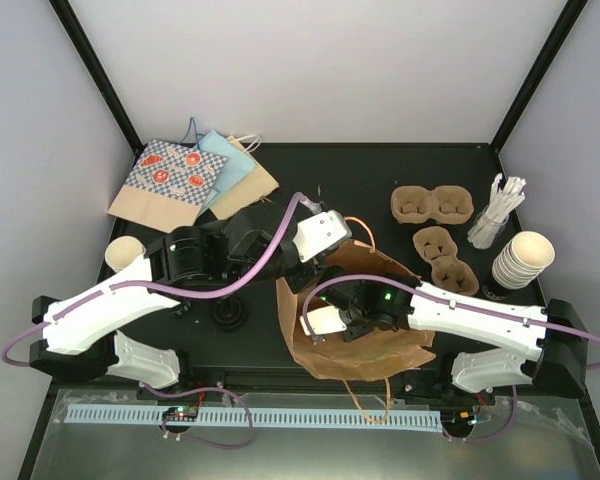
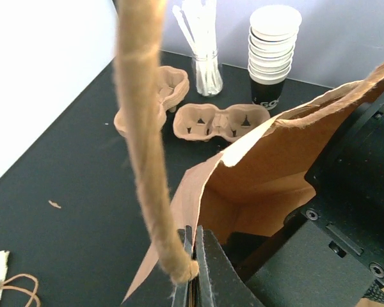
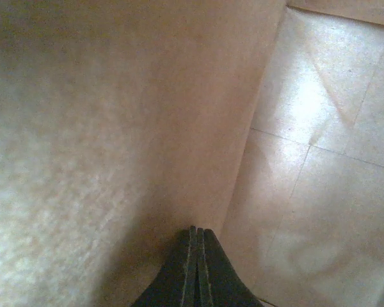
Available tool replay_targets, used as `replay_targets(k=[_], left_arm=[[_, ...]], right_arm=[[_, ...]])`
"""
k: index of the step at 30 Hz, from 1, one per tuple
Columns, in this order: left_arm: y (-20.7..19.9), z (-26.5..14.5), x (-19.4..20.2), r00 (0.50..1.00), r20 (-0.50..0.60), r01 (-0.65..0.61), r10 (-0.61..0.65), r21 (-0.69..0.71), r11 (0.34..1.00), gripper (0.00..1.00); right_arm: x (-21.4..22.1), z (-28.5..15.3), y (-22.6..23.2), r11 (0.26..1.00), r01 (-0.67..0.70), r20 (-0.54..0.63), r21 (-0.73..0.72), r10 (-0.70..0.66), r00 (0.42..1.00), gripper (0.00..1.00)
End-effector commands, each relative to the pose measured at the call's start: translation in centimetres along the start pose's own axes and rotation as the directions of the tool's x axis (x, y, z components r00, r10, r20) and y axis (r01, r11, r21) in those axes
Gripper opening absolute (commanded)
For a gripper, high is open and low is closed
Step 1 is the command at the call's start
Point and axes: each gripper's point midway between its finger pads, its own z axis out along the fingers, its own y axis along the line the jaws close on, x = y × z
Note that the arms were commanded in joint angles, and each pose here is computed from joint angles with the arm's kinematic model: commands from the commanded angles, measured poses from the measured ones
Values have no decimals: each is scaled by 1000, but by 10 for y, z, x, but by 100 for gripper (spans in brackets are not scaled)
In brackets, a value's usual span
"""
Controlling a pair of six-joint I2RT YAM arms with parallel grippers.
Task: Pack the takeout coffee
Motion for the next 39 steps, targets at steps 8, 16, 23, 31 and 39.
replay_targets(k=[8, 16, 23, 31, 39], left_arm=[[6, -29, -35, 991, 136, -5, 8, -22, 1000, 2], [-18, -37, -30, 986, 165, -7, -13, 122, 992, 2], [-38, -46, -31, 984, 176, -33, -9, 229, 973, 2], [-47, -52, -34, 982, 190, -44, -7, 263, 964, 2], [-29, -59, -41, 975, 223, -38, 1, 162, 986, 2]], right_arm=[[8, 3, -3, 999, -46, -47, 22, 47, 998, 1], [14, -8, -63, 942, -54, -91, 332, 90, 992, 1], [9, -33, -103, 842, -45, -61, 537, 92, 994, 1], [12, -49, -116, 766, -42, -44, 641, 91, 995, 1], [17, -21, -80, 881, -14, -78, 473, 58, 995, 1]])
